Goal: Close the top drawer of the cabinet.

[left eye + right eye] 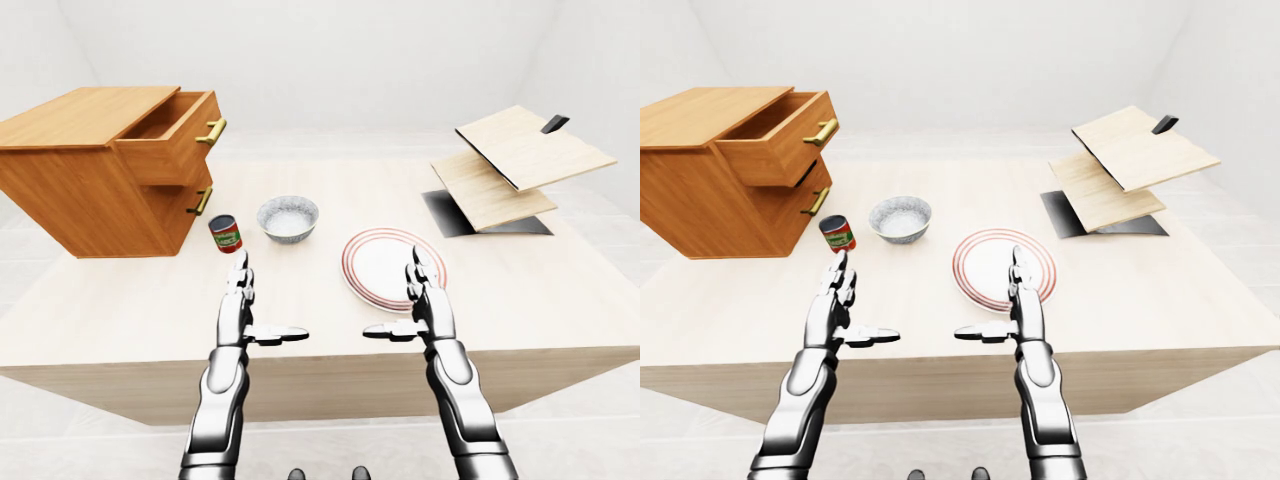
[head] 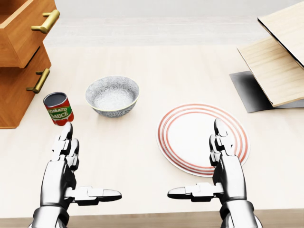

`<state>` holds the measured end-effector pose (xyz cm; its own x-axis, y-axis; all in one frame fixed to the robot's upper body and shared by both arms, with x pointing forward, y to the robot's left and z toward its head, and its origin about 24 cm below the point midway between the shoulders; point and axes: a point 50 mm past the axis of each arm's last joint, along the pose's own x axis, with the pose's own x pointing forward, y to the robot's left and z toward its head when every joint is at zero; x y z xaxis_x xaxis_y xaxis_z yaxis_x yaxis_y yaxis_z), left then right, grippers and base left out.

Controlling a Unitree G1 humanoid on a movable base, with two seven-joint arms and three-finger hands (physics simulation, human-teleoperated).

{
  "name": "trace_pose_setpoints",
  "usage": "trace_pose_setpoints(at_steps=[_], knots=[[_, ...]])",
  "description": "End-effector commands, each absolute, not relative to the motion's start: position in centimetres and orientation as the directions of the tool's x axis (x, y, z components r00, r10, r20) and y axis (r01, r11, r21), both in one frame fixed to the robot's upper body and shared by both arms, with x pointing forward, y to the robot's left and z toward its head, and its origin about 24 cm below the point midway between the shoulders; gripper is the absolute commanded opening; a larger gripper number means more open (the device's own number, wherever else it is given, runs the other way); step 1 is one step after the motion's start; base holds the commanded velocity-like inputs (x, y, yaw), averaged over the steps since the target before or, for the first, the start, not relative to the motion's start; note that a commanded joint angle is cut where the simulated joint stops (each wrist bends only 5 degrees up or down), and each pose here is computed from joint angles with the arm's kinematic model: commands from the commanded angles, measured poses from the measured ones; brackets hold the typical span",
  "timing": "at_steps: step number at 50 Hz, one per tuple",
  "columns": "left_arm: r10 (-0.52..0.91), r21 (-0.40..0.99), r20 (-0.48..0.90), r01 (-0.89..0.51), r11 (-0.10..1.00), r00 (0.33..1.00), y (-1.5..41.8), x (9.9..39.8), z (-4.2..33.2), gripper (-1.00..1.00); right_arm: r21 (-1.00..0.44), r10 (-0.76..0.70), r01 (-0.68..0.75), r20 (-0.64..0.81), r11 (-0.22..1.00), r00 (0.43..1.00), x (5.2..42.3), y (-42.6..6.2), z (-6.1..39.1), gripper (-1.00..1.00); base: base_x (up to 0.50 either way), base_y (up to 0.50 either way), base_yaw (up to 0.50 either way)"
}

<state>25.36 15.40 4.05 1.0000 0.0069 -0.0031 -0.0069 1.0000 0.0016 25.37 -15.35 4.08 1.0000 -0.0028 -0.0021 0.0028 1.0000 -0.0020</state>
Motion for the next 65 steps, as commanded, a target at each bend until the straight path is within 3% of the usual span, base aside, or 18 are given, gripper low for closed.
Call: trace_pose_setpoints(at_steps=[1,15,22,30,38,53,59,65], knots=[[0.003,0.002,-0.004,-0.003,1.000,1.000,16.1,25.5,4.0,1.00,0.011,0.002,-0.002,0.000,1.000,1.000,25.3,-16.0,4.3,1.00,0.00,0.00,0.00],[-0.002,0.002,0.002,0.002,1.000,1.000,16.1,25.3,4.4,1.00,0.027,-0.024,0.023,0.052,0.999,0.998,24.7,-16.2,6.0,1.00,0.00,0.00,0.00],[0.038,-0.075,0.169,-0.025,0.997,0.985,16.3,24.9,9.3,1.00,0.017,-0.001,0.000,0.112,1.000,0.994,24.4,-16.7,7.9,1.00,0.00,0.00,0.00],[0.051,-0.117,0.343,-0.012,0.993,0.938,16.8,24.8,13.5,1.00,-0.001,-0.024,0.026,0.373,1.000,0.927,23.6,-17.2,14.1,1.00,0.00,0.00,0.00],[0.046,-0.106,0.460,0.003,0.994,0.887,16.4,23.6,16.2,1.00,-0.054,-0.025,0.050,0.391,0.997,0.920,23.8,-17.5,14.7,1.00,0.00,0.00,0.00],[0.085,-0.116,0.628,-0.015,0.993,0.773,17.7,22.7,20.6,1.00,-0.074,-0.028,0.086,0.574,0.994,0.818,22.8,-18.5,19.2,1.00,0.00,0.00,0.00],[0.114,-0.150,0.649,-0.020,0.988,0.753,18.3,22.6,21.2,1.00,-0.073,-0.026,0.092,0.626,0.993,0.779,21.9,-18.6,20.5,1.00,0.00,0.00,0.00],[0.109,-0.097,0.665,-0.060,0.994,0.738,18.4,22.4,21.7,1.00,-0.071,-0.027,0.098,0.659,0.993,0.752,21.3,-18.7,21.2,1.00,0.00,0.00,0.00]])
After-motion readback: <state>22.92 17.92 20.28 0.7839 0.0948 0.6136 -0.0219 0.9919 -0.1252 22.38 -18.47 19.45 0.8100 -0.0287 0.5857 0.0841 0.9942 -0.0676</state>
